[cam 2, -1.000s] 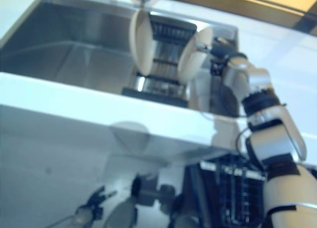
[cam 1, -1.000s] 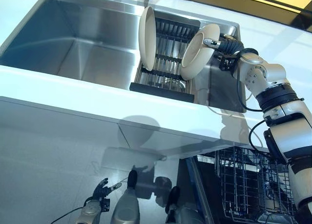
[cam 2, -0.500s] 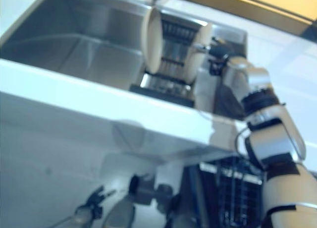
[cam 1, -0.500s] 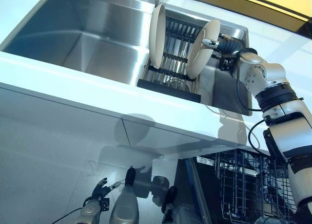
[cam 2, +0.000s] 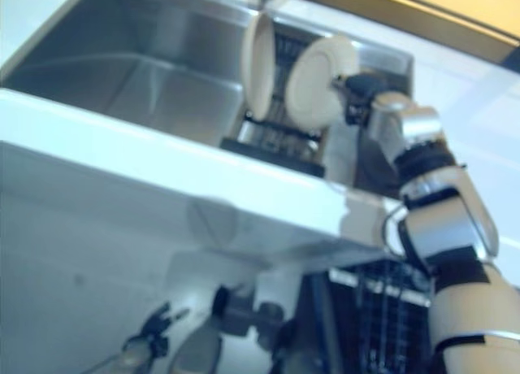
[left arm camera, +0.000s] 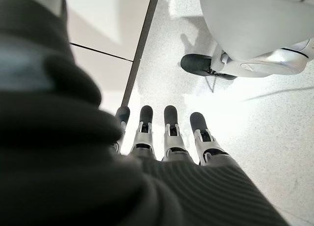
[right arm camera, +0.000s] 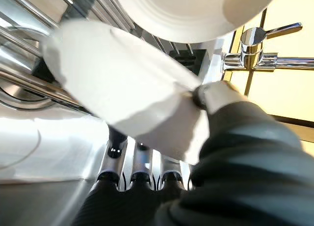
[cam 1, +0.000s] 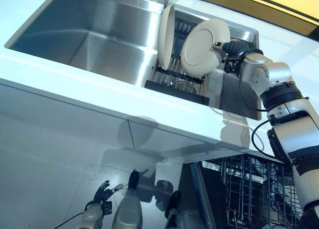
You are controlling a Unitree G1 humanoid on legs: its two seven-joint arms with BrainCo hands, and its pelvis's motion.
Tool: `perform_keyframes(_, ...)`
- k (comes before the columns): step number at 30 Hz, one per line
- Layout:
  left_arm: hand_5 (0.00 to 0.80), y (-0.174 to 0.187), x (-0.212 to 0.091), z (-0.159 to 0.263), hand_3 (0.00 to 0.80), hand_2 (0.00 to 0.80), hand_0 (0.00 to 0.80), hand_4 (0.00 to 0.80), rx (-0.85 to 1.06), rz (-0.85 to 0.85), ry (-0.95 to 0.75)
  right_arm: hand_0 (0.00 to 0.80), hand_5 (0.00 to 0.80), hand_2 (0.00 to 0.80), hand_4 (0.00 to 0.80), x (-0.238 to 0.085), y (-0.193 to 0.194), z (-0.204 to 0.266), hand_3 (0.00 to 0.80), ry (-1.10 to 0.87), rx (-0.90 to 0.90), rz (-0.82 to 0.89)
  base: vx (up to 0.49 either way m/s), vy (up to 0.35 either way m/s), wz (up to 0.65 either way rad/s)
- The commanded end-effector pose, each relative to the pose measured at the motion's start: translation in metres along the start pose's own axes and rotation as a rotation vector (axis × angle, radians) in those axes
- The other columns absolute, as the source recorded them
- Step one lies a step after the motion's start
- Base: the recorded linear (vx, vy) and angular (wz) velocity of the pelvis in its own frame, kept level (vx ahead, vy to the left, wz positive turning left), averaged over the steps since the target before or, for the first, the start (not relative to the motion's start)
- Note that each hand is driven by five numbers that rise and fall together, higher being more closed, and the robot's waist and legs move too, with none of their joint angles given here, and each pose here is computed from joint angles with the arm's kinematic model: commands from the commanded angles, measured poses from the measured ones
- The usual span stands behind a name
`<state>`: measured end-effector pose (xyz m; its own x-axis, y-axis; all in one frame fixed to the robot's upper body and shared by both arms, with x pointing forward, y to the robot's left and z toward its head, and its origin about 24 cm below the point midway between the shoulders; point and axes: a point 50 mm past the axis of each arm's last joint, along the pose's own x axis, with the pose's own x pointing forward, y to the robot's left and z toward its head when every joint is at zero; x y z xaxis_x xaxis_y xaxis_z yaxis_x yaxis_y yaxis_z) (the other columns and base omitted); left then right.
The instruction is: Take plates into dishwasher
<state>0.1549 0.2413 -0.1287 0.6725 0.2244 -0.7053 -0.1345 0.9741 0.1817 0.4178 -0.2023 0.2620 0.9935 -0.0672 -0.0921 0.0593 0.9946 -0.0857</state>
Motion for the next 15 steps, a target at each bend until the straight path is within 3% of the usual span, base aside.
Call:
perform_keyframes(1,0.000,-0.002,0.002,0.008,0.000,0.000,0.000,0.000,-0.009,-0.007,-0.045,0.800,0.800,0.800,0.800,-0.006,-0.026,0.028,0.800,-0.056,-0.112,-0.120,0.000,0.000,0.00)
perform_keyframes(15,0.000,-0.002,0.000,0.002,0.000,0.000,0.000,0.000,0.016,-0.013,-0.033,0.800,0.800,0.800,0.800,-0.010,-0.036,0.044,0.800,-0.139,-0.102,-0.184,0.000,0.000,0.00)
